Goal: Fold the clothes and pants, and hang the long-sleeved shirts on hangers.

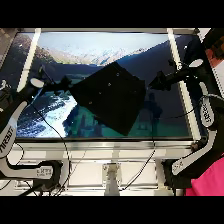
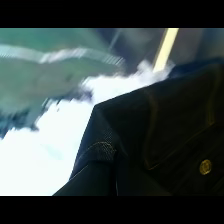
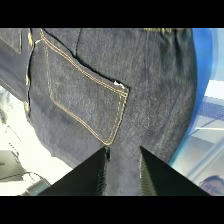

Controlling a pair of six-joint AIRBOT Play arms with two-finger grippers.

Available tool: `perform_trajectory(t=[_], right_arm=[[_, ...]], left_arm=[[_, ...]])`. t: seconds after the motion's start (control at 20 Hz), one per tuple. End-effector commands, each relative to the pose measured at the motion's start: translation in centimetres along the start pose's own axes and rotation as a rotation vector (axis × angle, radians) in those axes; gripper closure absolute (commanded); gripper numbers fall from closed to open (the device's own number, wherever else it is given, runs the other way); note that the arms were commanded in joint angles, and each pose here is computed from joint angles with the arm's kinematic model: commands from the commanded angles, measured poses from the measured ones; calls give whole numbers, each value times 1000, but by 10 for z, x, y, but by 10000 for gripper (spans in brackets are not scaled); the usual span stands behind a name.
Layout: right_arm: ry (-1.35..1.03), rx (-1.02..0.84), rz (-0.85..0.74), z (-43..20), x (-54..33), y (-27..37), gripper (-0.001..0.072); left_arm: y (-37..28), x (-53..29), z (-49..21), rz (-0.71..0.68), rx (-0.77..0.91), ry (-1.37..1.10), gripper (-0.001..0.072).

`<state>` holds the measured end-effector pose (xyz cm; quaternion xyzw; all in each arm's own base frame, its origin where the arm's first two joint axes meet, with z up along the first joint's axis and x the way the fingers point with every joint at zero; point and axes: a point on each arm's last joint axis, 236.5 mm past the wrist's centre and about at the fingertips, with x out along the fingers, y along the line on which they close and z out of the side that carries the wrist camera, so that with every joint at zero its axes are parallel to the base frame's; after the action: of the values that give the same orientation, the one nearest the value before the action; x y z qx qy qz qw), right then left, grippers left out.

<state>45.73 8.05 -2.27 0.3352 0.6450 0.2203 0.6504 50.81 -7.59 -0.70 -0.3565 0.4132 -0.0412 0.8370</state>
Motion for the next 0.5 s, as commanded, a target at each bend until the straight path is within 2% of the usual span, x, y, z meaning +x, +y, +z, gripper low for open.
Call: perform_trajectory(t=[0.0,0.2,0.25,0.35,0.4,0.45], right_arm=[[7,-8,42,-1,6,16,485],[29,-52,53,-7,28,39,484],[18,-63,49,-5,34,44,483],[1,-80,43,-1,42,50,482],[-2,-84,43,-1,44,52,482],[-6,-87,41,0,45,53,483]], left_arm=[[-55,-14,67,-77,95,-183,702],[-81,-8,110,-114,141,-255,699],[-83,-1,113,-116,145,-259,667],[-82,8,114,-112,144,-273,278],[-80,10,114,-110,142,-272,239],[-80,11,114,-109,143,-271,239]])
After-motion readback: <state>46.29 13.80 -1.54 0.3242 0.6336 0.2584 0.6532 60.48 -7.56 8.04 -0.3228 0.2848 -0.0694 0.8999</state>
